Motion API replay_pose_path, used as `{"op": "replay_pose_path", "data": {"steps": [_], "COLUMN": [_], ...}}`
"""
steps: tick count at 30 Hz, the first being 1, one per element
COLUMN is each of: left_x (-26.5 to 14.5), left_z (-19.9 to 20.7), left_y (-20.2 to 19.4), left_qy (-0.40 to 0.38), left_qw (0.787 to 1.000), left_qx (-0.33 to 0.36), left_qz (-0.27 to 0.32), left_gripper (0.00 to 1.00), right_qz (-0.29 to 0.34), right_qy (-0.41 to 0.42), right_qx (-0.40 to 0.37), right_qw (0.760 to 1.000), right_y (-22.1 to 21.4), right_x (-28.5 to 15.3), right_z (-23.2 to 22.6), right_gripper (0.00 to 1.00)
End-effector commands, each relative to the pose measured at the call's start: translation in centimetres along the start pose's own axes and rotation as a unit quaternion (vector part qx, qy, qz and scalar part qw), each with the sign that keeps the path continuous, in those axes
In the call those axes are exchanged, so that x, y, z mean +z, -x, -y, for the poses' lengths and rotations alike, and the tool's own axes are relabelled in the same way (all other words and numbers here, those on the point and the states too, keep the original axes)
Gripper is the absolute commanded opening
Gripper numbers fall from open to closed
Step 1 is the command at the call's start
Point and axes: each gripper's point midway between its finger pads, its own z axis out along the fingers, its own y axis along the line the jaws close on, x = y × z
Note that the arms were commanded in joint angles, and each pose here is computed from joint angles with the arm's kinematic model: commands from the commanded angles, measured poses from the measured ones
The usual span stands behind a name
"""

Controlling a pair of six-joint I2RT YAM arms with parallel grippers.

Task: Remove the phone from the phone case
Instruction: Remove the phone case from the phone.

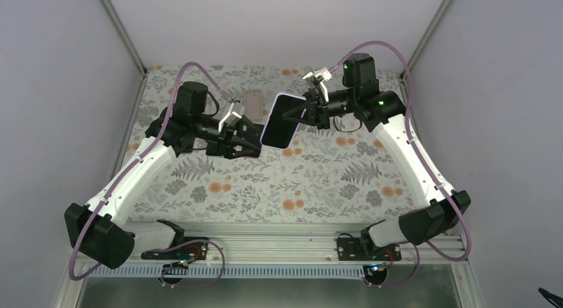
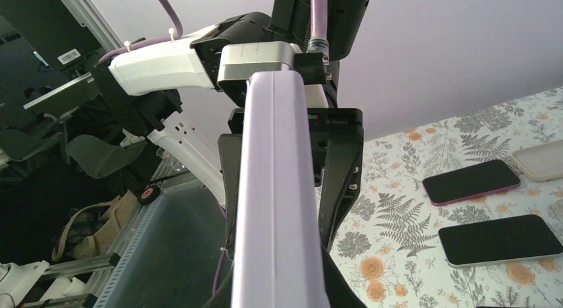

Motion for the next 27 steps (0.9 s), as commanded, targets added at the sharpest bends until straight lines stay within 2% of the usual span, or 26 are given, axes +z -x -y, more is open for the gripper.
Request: {"op": "replay_pose_path", "data": {"steps": [1, 10, 19, 27], "left_x": [0.0, -0.1, -0.2, -0.6], "left_z": [1.0, -1.2, -1.6, -1.5], "left_y": [0.2, 0.2, -0.5, -0.5], "left_qy": [-0.025, 0.034, 0.039, 0.026], "left_qw": [1.000, 0.999, 0.999, 1.000], "left_qx": [0.017, 0.009, 0.001, -0.008], "left_qz": [0.007, -0.001, -0.002, 0.008], "left_gripper": [0.58, 0.43, 0.36, 0.35], "right_qz": [0.013, 0.015, 0.019, 0.021], "right_qy": [0.006, 0.031, 0.074, 0.095], "right_qx": [-0.027, -0.026, -0.023, -0.023], "right_qw": [1.000, 0.999, 0.997, 0.995], "right_y": [1.0, 0.8, 0.7, 0.6], "right_x": [-0.5, -0.5, -0.7, -0.9], "right_z": [-0.9, -1.9, -3.3, -4.1], "right_gripper": [0.04, 0.04, 0.04, 0.04]}}
